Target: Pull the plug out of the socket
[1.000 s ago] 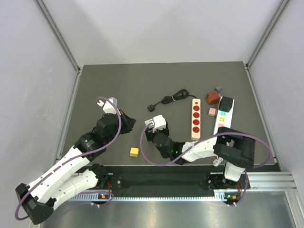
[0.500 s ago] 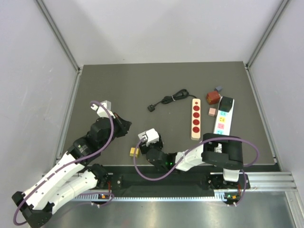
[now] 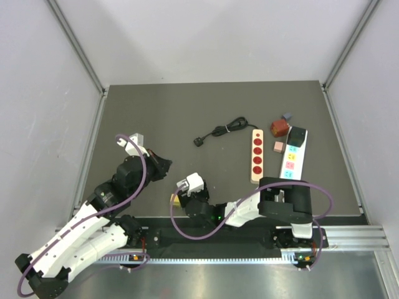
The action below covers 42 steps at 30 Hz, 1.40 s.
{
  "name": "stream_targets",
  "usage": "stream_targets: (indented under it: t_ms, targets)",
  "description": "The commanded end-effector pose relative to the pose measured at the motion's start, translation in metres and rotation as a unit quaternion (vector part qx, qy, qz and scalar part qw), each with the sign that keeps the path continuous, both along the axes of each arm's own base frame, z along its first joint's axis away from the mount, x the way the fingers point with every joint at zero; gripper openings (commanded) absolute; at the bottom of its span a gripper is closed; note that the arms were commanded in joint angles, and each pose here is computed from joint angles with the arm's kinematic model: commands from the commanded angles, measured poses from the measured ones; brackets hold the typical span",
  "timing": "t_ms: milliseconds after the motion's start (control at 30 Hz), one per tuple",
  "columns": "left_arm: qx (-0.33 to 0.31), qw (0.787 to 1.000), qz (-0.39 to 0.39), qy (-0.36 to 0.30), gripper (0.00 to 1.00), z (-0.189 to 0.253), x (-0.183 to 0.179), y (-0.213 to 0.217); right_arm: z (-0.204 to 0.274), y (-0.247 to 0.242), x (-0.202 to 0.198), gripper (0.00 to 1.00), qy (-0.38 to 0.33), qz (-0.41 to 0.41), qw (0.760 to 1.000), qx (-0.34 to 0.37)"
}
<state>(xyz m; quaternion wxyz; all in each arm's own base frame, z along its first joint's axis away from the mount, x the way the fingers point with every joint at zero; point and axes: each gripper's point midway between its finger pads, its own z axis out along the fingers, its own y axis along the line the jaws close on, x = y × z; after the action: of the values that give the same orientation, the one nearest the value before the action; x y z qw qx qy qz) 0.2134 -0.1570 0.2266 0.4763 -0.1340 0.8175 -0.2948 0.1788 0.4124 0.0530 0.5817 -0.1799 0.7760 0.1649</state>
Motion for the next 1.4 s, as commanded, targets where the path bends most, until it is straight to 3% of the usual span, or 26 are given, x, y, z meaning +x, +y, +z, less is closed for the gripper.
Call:
stream_targets:
  t_ms: [0,67,100,133,167,200,300,400,733,833,867,900,1033,1133,1267,1367]
  targets:
    - [-0.010,1.000,0.007,-0.007,0.00,0.004,0.000,0.003,0.013,0.015,-0.013,0.30,0.015,0.006,0.999,0.037]
    - [-0.009,1.000,0.007,-0.007,0.00,0.003,0.000,0.003,0.013,0.015,-0.014,0.38,0.017,0.007,0.999,0.034]
    - [-0.009,1.000,0.006,-0.006,0.00,0.002,0.000,0.003,0.014,0.014,-0.013,0.50,0.016,0.005,0.999,0.034]
    - [-0.008,1.000,0.006,-0.005,0.00,0.001,0.000,0.003,0.014,0.012,-0.012,0.55,0.014,0.002,0.999,0.032]
    - [-0.009,1.000,0.005,-0.006,0.00,0.001,0.000,0.002,0.017,0.011,-0.012,0.74,0.013,0.000,0.999,0.034]
    - [-0.011,1.000,0.004,-0.006,0.00,0.002,0.000,0.001,0.018,0.010,-0.011,0.81,0.012,-0.003,0.999,0.034]
    - [-0.011,1.000,0.003,-0.007,0.00,0.003,0.001,0.000,0.025,0.009,-0.010,0.93,0.004,-0.002,1.000,0.028]
    - [-0.010,1.000,0.002,-0.008,0.00,0.004,0.001,0.000,0.039,0.005,-0.009,0.99,0.001,-0.006,1.000,0.025]
    - [-0.007,1.000,0.001,-0.013,0.00,0.006,0.010,-0.006,0.105,-0.058,0.014,1.00,-0.016,-0.070,0.997,0.022]
    - [-0.009,1.000,-0.026,-0.003,0.00,-0.001,0.012,-0.022,0.118,-0.096,0.036,1.00,-0.003,-0.122,0.993,0.007]
    - [-0.019,0.999,-0.037,-0.009,0.00,0.003,0.015,-0.029,0.133,-0.113,0.054,1.00,0.008,-0.162,0.986,0.041]
    - [-0.023,0.998,-0.063,-0.002,0.00,0.000,0.013,-0.040,0.123,-0.138,0.059,1.00,0.023,-0.184,0.983,-0.003]
    - [-0.029,0.990,-0.133,0.038,0.00,-0.022,0.020,-0.082,0.132,-0.210,0.095,1.00,0.067,-0.270,0.961,0.005]
    - [-0.064,0.975,-0.208,0.052,0.00,-0.030,0.020,-0.121,0.143,-0.286,0.125,1.00,0.094,-0.352,0.931,0.022]
    - [-0.142,0.941,-0.298,0.069,0.00,-0.021,0.023,-0.178,0.154,-0.346,0.145,1.00,0.116,-0.396,0.910,0.048]
    - [-0.157,0.912,-0.363,0.108,0.00,-0.039,0.020,-0.220,0.153,-0.375,0.158,1.00,0.143,-0.413,0.898,0.051]
